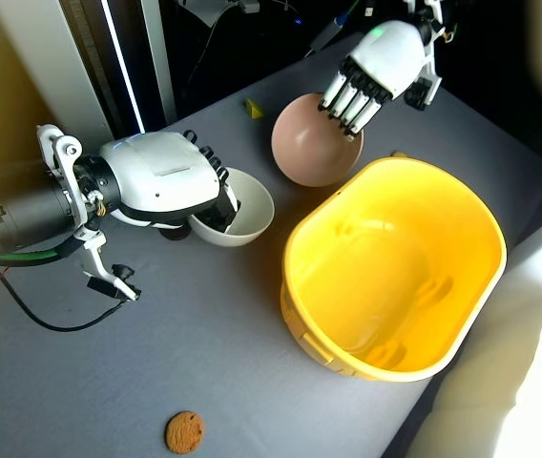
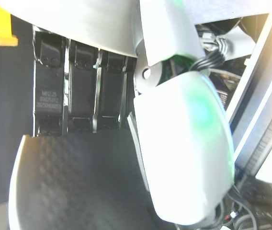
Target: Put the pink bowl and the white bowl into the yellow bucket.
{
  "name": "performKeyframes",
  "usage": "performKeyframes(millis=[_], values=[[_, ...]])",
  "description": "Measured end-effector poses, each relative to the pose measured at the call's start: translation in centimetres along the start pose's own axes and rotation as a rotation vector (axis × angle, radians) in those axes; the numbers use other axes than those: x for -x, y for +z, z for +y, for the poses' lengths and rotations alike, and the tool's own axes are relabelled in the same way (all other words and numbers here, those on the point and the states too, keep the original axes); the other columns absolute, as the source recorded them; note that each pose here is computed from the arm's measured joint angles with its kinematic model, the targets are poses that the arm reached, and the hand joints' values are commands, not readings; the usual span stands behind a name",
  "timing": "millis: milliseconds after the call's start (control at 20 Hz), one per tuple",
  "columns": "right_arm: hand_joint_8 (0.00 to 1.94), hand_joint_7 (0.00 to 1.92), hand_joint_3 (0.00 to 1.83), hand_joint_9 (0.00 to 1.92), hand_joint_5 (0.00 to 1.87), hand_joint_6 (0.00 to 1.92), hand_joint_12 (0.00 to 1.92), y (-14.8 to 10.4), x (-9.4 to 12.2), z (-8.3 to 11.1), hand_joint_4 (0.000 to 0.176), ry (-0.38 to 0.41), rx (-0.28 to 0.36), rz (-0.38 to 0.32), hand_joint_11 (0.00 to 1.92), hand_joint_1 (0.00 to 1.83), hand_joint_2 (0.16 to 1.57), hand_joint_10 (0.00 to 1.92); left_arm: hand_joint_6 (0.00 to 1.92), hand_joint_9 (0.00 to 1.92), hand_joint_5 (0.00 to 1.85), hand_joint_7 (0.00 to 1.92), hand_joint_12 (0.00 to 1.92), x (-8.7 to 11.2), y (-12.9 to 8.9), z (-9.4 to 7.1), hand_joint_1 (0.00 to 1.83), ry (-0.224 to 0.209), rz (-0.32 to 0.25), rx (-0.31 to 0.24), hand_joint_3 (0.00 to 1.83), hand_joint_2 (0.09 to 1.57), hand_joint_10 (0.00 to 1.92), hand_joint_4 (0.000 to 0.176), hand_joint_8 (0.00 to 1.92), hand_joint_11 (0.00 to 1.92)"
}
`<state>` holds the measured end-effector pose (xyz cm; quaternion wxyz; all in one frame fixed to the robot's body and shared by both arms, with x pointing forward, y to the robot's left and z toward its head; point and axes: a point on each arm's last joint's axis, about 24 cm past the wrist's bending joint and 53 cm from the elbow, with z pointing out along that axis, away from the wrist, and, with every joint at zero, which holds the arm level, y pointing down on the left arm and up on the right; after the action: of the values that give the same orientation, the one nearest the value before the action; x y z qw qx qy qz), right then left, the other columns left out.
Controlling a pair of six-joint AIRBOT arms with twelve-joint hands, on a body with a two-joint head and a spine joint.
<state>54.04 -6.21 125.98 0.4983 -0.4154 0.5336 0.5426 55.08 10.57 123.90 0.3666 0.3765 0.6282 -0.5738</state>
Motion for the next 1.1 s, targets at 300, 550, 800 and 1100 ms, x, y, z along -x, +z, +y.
performKeyframes(millis=[300,550,800,1100], values=[[0.71,1.14,0.0,1.14,0.9,1.0,0.77,-0.4,1.2,1.4,0.0,-0.151,0.036,-0.034,1.02,1.39,1.06,0.82,1.16,0.87,0.88,0.92,1.01,1.9,-1.2,-0.6,1.36,-0.031,-0.041,-0.026,0.0,1.14,1.18,0.0,1.03,0.71],[0.73,1.13,0.0,1.13,0.89,1.0,0.78,-0.5,3.1,2.8,0.0,-0.226,0.077,-0.097,1.01,1.39,1.06,0.84,1.14,0.9,0.92,0.94,0.92,5.3,-2.9,-2.6,1.37,-0.047,-0.141,-0.108,0.0,1.12,1.12,0.0,0.98,0.76],[0.8,1.11,0.0,1.11,0.87,1.01,0.79,-0.8,4.1,3.0,0.0,-0.318,0.074,-0.121,0.99,1.39,1.07,0.85,1.06,0.91,0.94,0.98,0.9,6.3,-4.3,-2.1,1.37,-0.038,-0.161,-0.093,0.0,1.11,1.06,0.0,1.02,0.76],[0.71,1.15,0.0,1.14,0.92,0.98,0.81,-0.8,5.2,3.1,0.0,-0.451,0.064,-0.161,1.0,1.39,1.05,0.81,1.11,0.9,0.92,0.95,0.91,8.8,-4.8,-2.3,1.37,-0.036,-0.235,-0.12,0.0,1.12,1.1,0.0,1.02,0.75]])
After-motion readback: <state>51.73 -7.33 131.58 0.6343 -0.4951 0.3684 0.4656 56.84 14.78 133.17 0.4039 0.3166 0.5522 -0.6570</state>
